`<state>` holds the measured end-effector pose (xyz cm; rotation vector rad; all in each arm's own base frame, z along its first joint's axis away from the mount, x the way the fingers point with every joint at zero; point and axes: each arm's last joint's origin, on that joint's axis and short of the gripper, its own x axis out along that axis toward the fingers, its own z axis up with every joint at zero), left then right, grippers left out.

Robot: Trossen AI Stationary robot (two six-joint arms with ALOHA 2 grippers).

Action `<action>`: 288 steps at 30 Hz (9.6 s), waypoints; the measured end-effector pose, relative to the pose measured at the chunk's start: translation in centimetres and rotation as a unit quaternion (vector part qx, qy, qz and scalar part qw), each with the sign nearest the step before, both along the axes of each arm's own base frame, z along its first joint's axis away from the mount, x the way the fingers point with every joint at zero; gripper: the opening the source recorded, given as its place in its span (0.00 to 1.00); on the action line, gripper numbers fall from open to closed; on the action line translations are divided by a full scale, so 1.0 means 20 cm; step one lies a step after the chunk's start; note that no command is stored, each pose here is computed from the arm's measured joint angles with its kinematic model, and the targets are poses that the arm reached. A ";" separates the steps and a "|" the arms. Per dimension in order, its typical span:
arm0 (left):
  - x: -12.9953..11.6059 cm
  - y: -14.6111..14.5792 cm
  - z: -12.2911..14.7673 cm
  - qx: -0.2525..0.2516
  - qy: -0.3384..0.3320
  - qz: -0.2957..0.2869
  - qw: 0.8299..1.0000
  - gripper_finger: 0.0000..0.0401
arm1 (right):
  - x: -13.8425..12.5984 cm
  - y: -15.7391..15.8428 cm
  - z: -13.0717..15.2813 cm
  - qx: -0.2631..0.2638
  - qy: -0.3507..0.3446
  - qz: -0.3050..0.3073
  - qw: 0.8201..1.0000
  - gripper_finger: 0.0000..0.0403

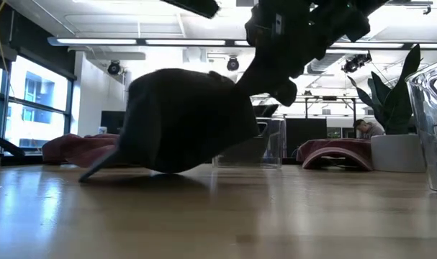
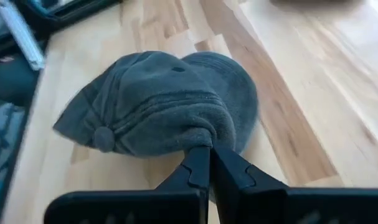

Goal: Pick & Place hat
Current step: Put the black cap into the top transparent bin

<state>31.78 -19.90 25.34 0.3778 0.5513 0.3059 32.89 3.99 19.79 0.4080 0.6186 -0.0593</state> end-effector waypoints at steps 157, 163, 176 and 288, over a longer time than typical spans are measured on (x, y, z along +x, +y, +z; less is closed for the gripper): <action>0.37 1.03 -0.02 -0.569 0.219 0.072 0.789 0.00 | -0.44 0.31 0.35 -0.185 -0.043 0.049 0.981 0.60; 0.39 1.03 -0.02 -0.563 0.206 0.029 0.800 0.00 | -0.43 0.19 0.20 -0.145 -0.010 0.004 0.989 0.61; 0.43 0.88 0.00 -0.490 0.180 -0.040 0.852 0.00 | -0.42 -0.06 0.00 -0.166 -0.039 -0.008 0.985 0.61; 0.59 0.64 -0.28 -0.182 0.177 0.102 0.962 0.04 | -0.53 -0.17 -0.07 -0.099 0.106 0.048 0.988 0.33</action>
